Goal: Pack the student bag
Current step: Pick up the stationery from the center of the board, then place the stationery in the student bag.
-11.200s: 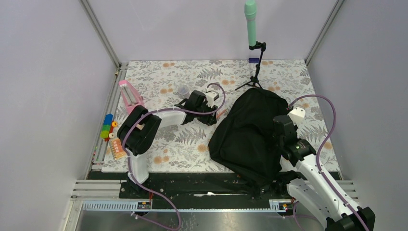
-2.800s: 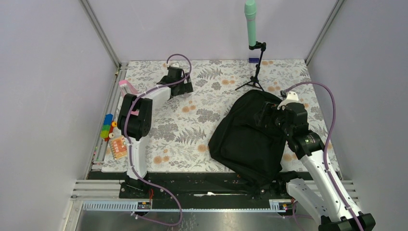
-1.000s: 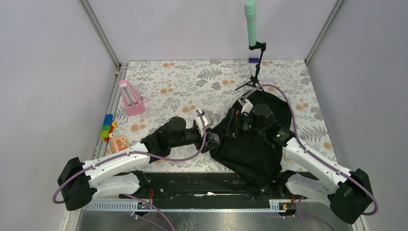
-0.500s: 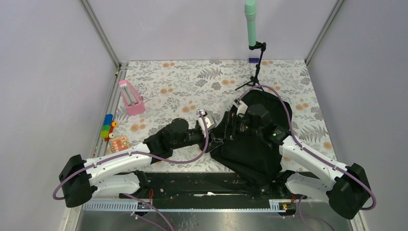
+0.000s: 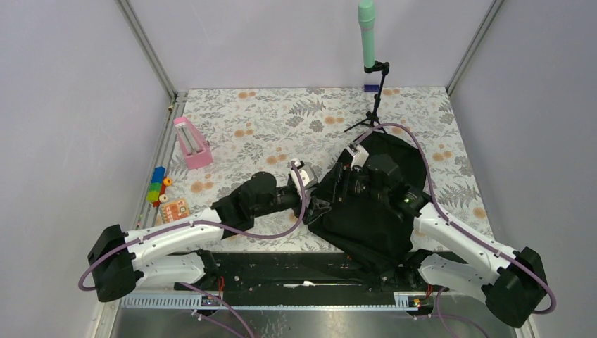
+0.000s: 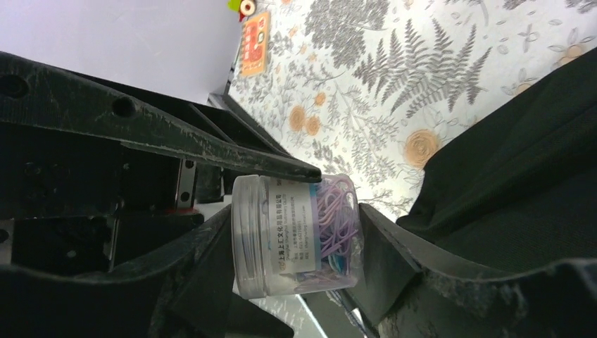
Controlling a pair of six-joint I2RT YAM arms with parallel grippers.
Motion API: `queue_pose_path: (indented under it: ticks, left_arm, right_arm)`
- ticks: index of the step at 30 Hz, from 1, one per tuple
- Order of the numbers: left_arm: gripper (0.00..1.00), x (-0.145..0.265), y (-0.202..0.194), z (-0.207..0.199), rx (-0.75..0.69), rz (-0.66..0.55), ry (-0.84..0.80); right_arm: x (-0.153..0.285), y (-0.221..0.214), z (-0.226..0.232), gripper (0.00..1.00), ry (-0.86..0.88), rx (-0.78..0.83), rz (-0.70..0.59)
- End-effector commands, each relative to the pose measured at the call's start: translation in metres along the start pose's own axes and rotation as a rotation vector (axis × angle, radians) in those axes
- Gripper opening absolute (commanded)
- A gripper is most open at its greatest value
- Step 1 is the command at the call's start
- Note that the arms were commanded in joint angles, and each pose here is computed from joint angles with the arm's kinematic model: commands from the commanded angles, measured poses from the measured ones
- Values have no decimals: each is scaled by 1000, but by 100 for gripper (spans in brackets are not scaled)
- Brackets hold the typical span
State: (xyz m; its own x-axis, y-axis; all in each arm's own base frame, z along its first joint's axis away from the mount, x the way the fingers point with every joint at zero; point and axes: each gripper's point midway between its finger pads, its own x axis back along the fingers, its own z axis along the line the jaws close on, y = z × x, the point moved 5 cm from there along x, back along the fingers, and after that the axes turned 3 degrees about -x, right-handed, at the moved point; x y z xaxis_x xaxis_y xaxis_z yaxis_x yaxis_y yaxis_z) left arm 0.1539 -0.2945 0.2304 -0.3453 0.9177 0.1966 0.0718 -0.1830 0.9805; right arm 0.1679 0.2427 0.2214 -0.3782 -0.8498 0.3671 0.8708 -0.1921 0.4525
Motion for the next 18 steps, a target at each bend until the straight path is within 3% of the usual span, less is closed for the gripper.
queue_pose_path:
  ticks: [1,5,12,18]
  left_arm:
    - [84,-3,35,-1,-25,-117,-4]
    - [99,1,40,-4,-24,-146,-21]
    - [99,-9,31,2,11,-113,14]
    - [99,-47,22,5,21,57,-65]
  right_arm:
    - [12,14,-2,51,-91,86,-101]
    - [30,35,-13,53,-234,172,-184]
    - [66,85,-37,52,-340,180,-338]
    - [96,114,-73,52,-474,145,-440]
